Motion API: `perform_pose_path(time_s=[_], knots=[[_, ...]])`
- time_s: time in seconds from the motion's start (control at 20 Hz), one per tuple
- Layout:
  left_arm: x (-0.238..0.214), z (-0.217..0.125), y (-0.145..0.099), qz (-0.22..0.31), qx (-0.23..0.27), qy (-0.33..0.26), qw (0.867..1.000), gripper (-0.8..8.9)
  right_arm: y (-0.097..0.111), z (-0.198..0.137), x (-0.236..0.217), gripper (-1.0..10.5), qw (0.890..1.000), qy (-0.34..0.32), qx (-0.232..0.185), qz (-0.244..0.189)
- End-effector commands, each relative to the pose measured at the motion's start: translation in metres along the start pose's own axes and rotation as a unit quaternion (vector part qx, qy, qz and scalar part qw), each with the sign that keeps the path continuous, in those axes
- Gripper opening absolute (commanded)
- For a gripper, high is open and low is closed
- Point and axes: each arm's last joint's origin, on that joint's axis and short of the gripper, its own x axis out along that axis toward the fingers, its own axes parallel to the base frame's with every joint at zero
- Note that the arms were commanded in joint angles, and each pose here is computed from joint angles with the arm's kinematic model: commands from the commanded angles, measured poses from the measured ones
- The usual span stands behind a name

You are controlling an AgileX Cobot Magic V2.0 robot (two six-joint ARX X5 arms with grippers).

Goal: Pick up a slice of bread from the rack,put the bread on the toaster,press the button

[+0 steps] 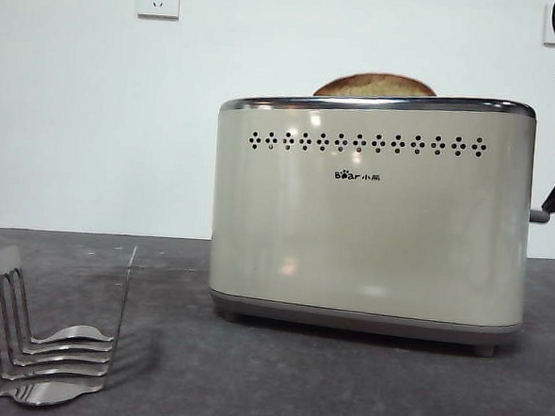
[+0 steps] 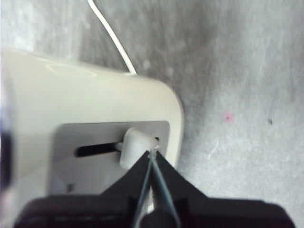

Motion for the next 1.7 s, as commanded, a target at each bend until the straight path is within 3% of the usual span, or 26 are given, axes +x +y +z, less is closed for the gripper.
perform_pose_path(time_s=[0.05, 0.55, 0.85, 1.05, 1.3, 1.45, 1.7], knots=[[0.0, 0.0, 0.0, -0.001, -0.003, 0.0, 1.0, -0.08, 0.007, -0.005, -0.007, -0.1, 1.0, -0.011, -0.008, 0.001], [0.0, -0.001, 0.0, -0.001, -0.003, 0.0, 1.0, -0.08, 0.054, -0.021, -0.059, -0.1, 0.993, -0.102, -0.057, 0.009], [0.0, -0.001, 0.0, -0.001, -0.003, 0.0, 1.0, -0.08, 0.089, -0.044, -0.101, -0.1, 0.979, -0.175, -0.101, 0.008], [0.0, -0.001, 0.0, 0.0, -0.003, 0.0, 1.0, -0.08, 0.121, -0.062, -0.143, -0.1, 0.961, -0.238, -0.131, -0.055], [0.0, 0.0, 0.0, 0.0, -0.003, -0.001, 1.0, -0.08, 0.17, -0.086, -0.207, 0.0, 0.92, -0.316, -0.173, -0.155], [0.0, 0.0, 0.0, -0.001, -0.003, -0.001, 1.0, -0.08, 0.184, -0.096, -0.226, 0.0, 0.907, -0.335, -0.166, -0.195], [0.0, 0.0, 0.0, 0.0, -0.003, -0.001, 1.0, -0.07, 0.193, -0.108, -0.243, 0.0, 0.895, -0.339, -0.14, -0.256]])
